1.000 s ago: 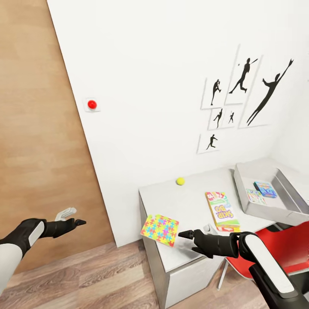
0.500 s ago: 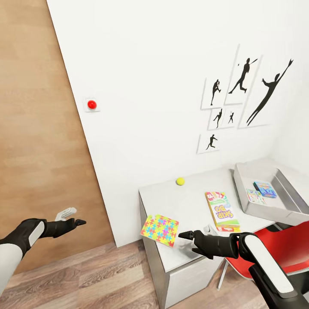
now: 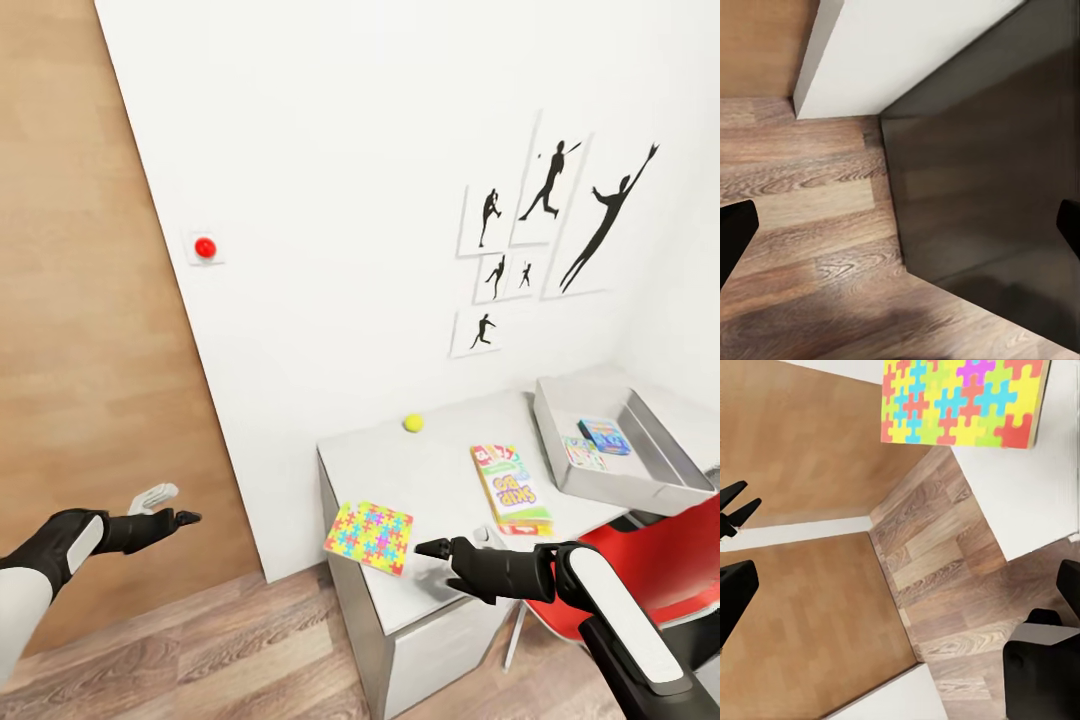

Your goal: Put all the toys in the child's room - the three board games (two on the bed and one on the table), the two jigsaw puzzles on the table, and the tennis ball on the table - inside the toy box on the table in the child's room.

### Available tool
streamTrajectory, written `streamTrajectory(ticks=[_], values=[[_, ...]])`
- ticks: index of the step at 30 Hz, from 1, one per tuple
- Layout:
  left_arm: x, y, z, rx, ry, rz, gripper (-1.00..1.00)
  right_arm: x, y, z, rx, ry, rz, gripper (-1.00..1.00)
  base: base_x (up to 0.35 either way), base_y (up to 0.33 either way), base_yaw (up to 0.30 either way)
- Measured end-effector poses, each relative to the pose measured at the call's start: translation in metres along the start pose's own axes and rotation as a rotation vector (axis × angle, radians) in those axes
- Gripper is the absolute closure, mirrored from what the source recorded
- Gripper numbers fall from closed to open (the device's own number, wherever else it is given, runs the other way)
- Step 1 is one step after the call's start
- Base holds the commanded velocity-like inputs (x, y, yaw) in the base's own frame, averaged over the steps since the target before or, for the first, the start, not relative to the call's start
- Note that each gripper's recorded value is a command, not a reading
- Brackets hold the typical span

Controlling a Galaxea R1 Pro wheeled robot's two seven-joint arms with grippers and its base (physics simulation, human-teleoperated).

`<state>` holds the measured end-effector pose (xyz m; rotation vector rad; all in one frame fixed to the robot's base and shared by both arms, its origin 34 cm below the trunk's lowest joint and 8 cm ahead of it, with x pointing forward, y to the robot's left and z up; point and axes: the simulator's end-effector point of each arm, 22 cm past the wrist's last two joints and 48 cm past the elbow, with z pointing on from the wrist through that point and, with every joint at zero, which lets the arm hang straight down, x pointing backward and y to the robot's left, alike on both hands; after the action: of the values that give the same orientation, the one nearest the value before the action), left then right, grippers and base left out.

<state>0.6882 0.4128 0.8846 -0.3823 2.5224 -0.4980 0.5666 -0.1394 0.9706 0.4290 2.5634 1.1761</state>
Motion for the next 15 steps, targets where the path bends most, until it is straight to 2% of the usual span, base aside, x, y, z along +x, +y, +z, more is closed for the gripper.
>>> streamTrajectory(ticks=[15], values=[[-0.0069, -0.0049, -0.0071, 0.007, -0.018, 0.006, -1.00, -0.0001, 0.0075, -0.0039, -0.009, -0.008, -0.014, -1.00, 0.000, 0.052, -0.205]])
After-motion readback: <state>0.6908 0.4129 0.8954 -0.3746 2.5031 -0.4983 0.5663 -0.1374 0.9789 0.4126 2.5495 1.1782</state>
